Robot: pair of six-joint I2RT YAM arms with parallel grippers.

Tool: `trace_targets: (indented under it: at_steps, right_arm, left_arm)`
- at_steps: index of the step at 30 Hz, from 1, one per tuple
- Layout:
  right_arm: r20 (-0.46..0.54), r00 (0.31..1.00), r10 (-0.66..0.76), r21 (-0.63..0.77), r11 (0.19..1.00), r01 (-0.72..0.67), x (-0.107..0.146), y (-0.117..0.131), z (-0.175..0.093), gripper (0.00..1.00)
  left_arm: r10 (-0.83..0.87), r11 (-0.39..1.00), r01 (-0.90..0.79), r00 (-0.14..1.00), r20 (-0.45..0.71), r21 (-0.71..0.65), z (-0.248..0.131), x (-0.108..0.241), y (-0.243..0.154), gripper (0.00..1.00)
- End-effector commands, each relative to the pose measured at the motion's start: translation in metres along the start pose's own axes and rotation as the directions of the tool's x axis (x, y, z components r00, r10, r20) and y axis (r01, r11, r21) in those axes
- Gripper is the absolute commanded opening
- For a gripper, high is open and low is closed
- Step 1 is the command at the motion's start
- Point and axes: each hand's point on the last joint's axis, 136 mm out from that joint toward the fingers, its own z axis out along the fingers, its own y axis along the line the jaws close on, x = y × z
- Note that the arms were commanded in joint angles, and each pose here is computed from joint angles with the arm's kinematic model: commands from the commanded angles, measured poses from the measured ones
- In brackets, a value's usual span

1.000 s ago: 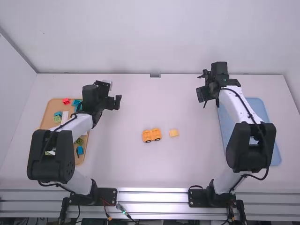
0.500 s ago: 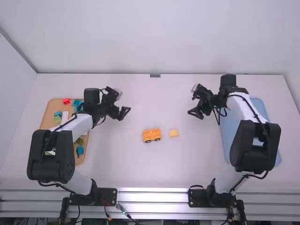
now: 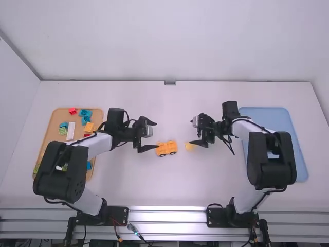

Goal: Assemble lego blocks to make yellow taxi

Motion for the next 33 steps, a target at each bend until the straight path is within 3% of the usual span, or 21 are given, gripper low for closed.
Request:
trace_targets:
  at_steps: [1, 11, 14, 17, 23, 33]
  right_arm:
    - [-0.018, 0.999, -0.033, -0.022, 0.999, 0.033, 0.006, 0.008, 0.007, 0.92]
    - [0.033, 0.989, 0.142, -0.107, 0.985, -0.138, 0.06, 0.014, 0.039, 0.94]
    - [0.093, 0.987, 0.128, -0.111, 0.987, -0.117, 0.064, 0.015, 0.038, 0.91]
    - [0.142, 0.987, 0.077, -0.118, 0.991, -0.06, 0.064, 0.022, 0.035, 0.8]
    - [0.136, 0.988, 0.067, -0.123, 0.991, -0.05, 0.067, 0.03, 0.037, 0.63]
    - [0.025, 0.999, 0.041, -0.186, 0.982, -0.036, 0.077, 0.046, 0.051, 0.45]
  left_arm:
    - [-0.061, 0.998, 0.061, 0.998, 0.006, 0.011, 0.006, 0.005, -0.014, 0.99]
    - [-0.142, 0.99, 0.142, 0.99, 0.004, -0.024, 0.014, 0.024, -0.02, 0.99]
    - [-0.165, 0.986, 0.165, 0.986, 0.019, 0.01, 0.018, 0.029, -0.022, 0.99]
    - [-0.179, 0.983, 0.178, 0.983, 0.028, 0.041, 0.025, 0.033, -0.024, 0.99]
    - [-0.185, 0.981, 0.183, 0.983, 0.02, 0.064, 0.036, 0.037, -0.022, 0.99]
    - [-0.198, 0.979, 0.2, 0.98, -0.035, 0.038, 0.04, 0.046, -0.019, 0.99]
